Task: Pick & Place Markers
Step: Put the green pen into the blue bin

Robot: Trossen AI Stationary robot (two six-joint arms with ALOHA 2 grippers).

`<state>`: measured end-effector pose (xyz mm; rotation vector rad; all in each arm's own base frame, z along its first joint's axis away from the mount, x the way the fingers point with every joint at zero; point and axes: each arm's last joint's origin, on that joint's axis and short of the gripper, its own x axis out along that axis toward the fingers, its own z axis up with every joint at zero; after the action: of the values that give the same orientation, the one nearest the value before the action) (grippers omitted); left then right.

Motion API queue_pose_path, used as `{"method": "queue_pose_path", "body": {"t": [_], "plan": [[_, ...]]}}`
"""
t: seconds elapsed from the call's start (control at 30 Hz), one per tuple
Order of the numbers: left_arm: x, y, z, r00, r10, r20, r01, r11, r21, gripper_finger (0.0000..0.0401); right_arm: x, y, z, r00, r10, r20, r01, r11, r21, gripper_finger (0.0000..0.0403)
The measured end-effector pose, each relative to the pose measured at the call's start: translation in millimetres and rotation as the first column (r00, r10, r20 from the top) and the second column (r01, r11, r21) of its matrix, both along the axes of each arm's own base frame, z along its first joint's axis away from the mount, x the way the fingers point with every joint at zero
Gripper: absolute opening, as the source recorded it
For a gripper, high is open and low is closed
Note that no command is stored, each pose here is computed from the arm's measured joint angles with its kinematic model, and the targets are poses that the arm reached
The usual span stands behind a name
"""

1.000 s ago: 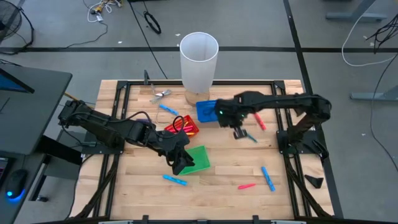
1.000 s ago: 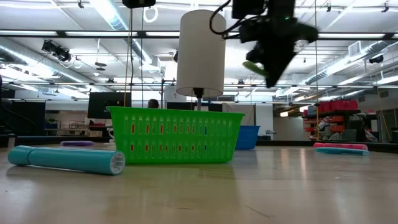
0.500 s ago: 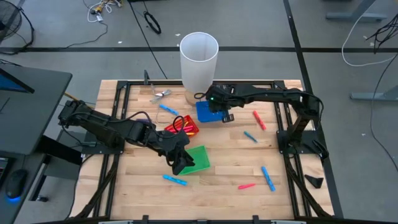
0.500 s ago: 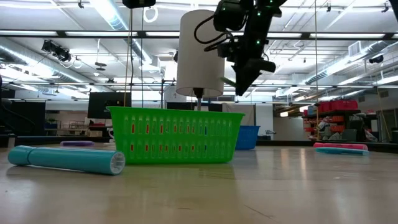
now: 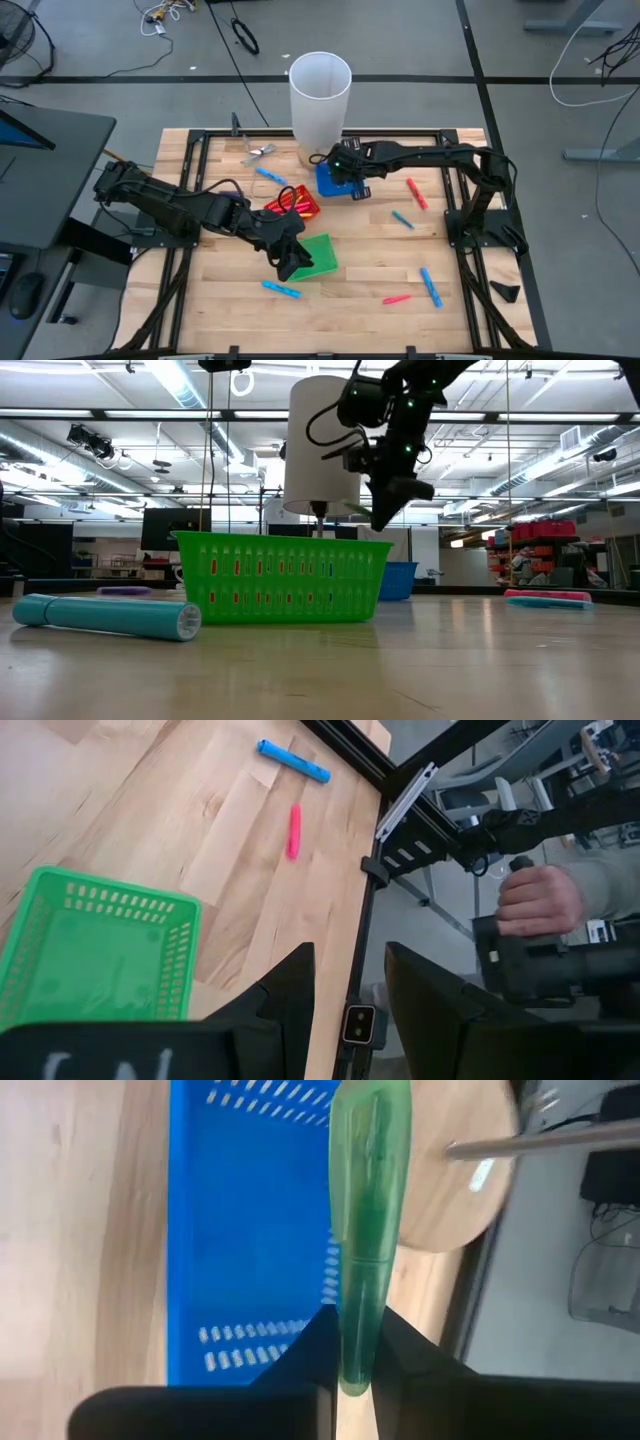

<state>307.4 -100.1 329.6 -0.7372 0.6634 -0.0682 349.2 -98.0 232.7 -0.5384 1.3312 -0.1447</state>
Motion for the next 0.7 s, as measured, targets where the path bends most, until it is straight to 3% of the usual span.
{"method": "queue_pose_path", "body": {"t": [0.4, 0.63, 0.7], "plan": [[0, 0, 0, 1.000, 0.000, 0.003, 0.000, 1.000, -0.002, 0.0128, -9, 2, -42, 1.000, -0.013, 0.015, 0.013, 1.000, -0.023, 0.0024], [0, 0, 0, 1.000, 0.001, 0.003, -0.001, 1.000, -0.003, 0.0128, -5, 2, -47, 0.999, -0.024, 0.046, 0.025, 0.999, -0.028, 0.0024], [0, 0, 0, 1.000, 0.003, 0.003, -0.003, 1.000, -0.006, 0.0128, -3, 1, -48, 0.997, -0.034, 0.069, 0.036, 0.999, -0.028, 0.0040]]}}
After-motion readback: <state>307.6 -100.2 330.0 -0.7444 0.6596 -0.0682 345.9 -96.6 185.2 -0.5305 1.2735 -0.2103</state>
